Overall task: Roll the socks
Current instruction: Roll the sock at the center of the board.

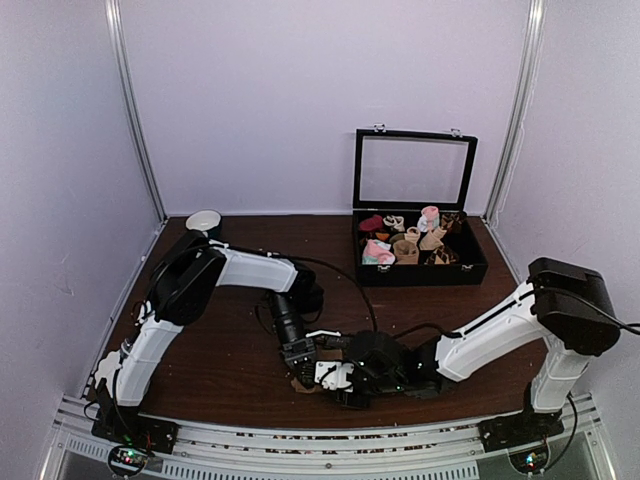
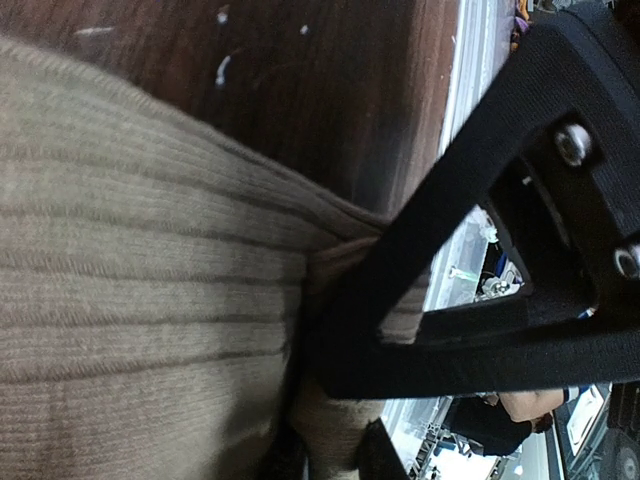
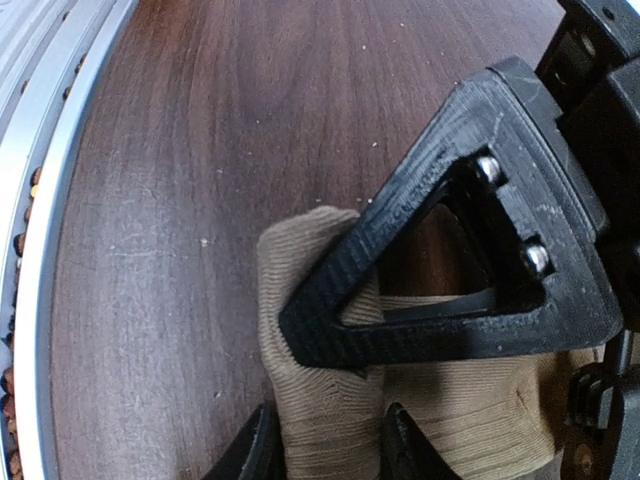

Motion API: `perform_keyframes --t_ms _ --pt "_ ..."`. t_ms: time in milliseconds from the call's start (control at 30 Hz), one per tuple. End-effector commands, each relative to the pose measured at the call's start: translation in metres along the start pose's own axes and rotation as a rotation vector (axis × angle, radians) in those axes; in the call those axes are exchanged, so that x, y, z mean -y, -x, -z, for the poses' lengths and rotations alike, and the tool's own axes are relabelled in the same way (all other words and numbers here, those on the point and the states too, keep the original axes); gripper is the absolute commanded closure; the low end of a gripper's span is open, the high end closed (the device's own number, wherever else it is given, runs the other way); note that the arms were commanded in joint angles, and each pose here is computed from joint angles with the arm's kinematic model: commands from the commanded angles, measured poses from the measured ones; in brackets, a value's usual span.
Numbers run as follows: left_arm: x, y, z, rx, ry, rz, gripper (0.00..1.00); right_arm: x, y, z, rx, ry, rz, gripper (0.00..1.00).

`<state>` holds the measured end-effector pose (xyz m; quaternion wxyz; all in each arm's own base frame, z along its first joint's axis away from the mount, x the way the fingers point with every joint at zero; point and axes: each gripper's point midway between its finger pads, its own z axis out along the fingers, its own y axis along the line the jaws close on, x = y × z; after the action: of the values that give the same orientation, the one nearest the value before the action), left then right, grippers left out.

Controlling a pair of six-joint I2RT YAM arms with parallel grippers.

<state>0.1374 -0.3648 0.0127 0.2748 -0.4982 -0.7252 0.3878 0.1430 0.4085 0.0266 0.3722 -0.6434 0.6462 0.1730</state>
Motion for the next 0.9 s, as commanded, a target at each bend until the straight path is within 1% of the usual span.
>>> perform_keyframes --t_ms 0,100,167,200,267,333,400,533,633,733,867 --pt "-0.068 -0.020 -0.012 -0.121 0.218 -0.032 0.95 -0.001 -0.015 -0.007 -0.042 0.028 -0.027 0.67" --pt "-0.065 -0.017 -0.008 -0.111 0.222 -0.051 0.82 -0.003 -0.019 -0.009 -0.058 0.053 -0.040 0.80" --pt "-0.062 -0.013 0.001 -0.081 0.238 -0.073 0.71 -0.007 -0.021 -0.010 -0.072 0.092 -0.062 0.89" --pt "-0.062 -0.011 0.008 -0.055 0.257 -0.079 0.67 -0.008 -0.021 -0.009 -0.077 0.112 -0.076 0.92" --pt "-0.062 -0.005 0.029 0.009 0.310 -0.096 0.63 -0.009 -0.024 -0.007 -0.083 0.141 -0.114 0.96" --pt "-0.062 -0.001 0.054 0.075 0.378 -0.104 0.62 -0.010 -0.027 -0.005 -0.082 0.179 -0.172 0.97" --pt "-0.061 0.002 0.080 0.145 0.457 -0.109 0.53 -0.009 -0.033 -0.005 -0.102 0.209 -0.229 0.98" --pt "-0.047 0.003 0.120 0.267 0.607 -0.191 0.52 -0.006 -0.042 -0.005 -0.130 0.269 -0.312 0.98" --pt "-0.022 0.003 0.132 0.355 0.652 -0.326 0.53 0.004 -0.044 -0.009 -0.150 0.315 -0.393 0.98" --pt "-0.007 -0.008 0.120 0.378 0.619 -0.442 0.55 0.012 -0.052 -0.013 -0.178 0.348 -0.473 0.99" --pt "0.004 -0.018 0.101 0.404 0.567 -0.533 0.56 0.020 -0.063 -0.018 -0.214 0.380 -0.571 0.99"
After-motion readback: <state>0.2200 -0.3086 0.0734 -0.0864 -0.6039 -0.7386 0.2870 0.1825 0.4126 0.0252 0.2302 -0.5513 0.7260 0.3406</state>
